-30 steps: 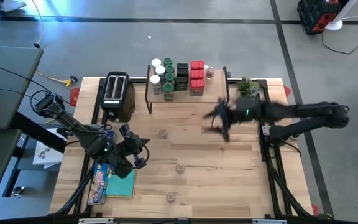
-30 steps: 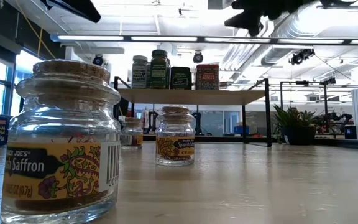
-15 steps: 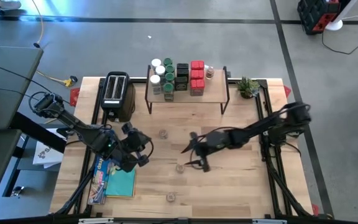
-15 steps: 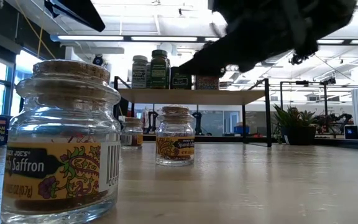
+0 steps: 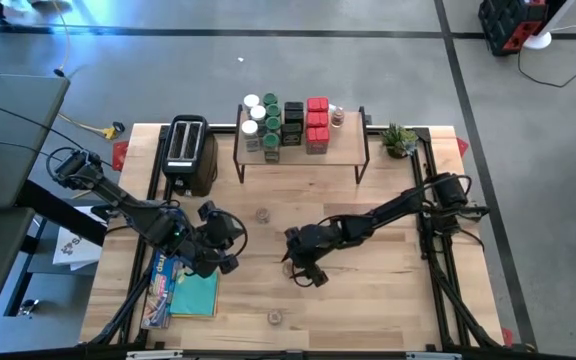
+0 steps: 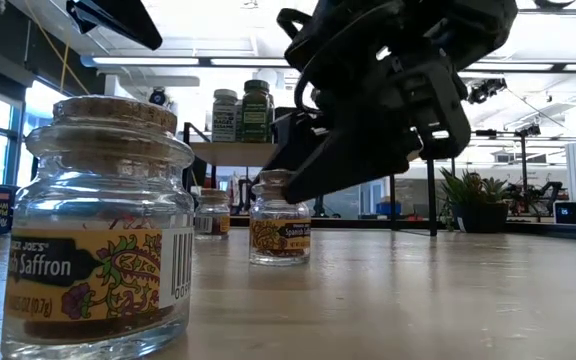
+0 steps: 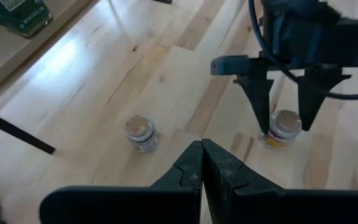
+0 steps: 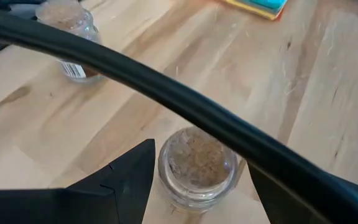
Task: Shelf spices
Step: Put the center transparent seasoning bottle on the shelf aligned with the other transparent seasoning bottle
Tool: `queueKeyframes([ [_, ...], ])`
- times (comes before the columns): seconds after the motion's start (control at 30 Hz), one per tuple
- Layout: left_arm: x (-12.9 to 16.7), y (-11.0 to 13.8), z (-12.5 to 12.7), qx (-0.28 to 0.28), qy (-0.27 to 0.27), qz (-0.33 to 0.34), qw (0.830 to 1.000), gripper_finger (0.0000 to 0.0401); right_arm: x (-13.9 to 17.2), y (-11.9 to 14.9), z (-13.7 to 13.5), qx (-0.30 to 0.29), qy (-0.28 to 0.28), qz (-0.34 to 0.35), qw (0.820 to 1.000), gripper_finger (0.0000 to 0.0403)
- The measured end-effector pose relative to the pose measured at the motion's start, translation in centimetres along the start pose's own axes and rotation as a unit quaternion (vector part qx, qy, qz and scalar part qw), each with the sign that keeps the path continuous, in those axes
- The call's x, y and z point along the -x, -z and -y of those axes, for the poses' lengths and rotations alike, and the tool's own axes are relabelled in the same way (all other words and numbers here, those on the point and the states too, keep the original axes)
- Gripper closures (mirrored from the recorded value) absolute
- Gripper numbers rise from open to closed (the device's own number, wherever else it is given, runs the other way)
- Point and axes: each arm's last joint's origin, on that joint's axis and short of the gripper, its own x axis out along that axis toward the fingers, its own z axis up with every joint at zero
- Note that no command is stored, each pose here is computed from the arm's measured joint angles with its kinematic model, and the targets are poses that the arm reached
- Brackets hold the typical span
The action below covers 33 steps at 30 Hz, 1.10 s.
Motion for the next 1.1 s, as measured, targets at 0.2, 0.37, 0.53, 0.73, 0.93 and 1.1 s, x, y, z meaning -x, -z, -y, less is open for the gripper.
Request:
queueKeyframes([
  [0.2, 0.2, 0.1, 0.2, -0.003, 0.004, 0.002, 1.000, 0.0400, -0.5, 0.6, 0.0, -0.003, 0.004, -0.012, 1.000, 0.0159],
  [0.37, 0.2, 0.1, 0.2, -0.004, 0.004, 0.002, 1.000, 0.0400, -0.8, 0.9, 0.0, -0.031, 0.008, -0.014, 0.999, 0.0202],
  [0.53, 0.3, 0.2, 0.3, -0.005, 0.006, 0.002, 1.000, 0.0400, 0.0, -0.1, 0.1, -0.066, 0.015, 0.004, 0.998, 0.0244],
  [0.73, 0.5, 0.4, 0.4, -0.010, 0.009, 0.004, 1.000, 0.0400, 6.6, -4.1, 0.4, -0.055, 0.082, 0.005, 0.995, 0.0244],
  [0.93, 0.9, 0.6, 0.7, -0.017, 0.002, 0.021, 1.000, 0.0400, 19.4, -6.4, 2.2, -0.102, 0.302, -0.001, 0.948, 0.0244],
  [1.1, 0.9, 0.6, 0.7, -0.017, -0.001, 0.026, 1.000, 0.0400, 27.3, -3.6, 5.7, -0.229, 0.440, -0.011, 0.868, 0.0244],
])
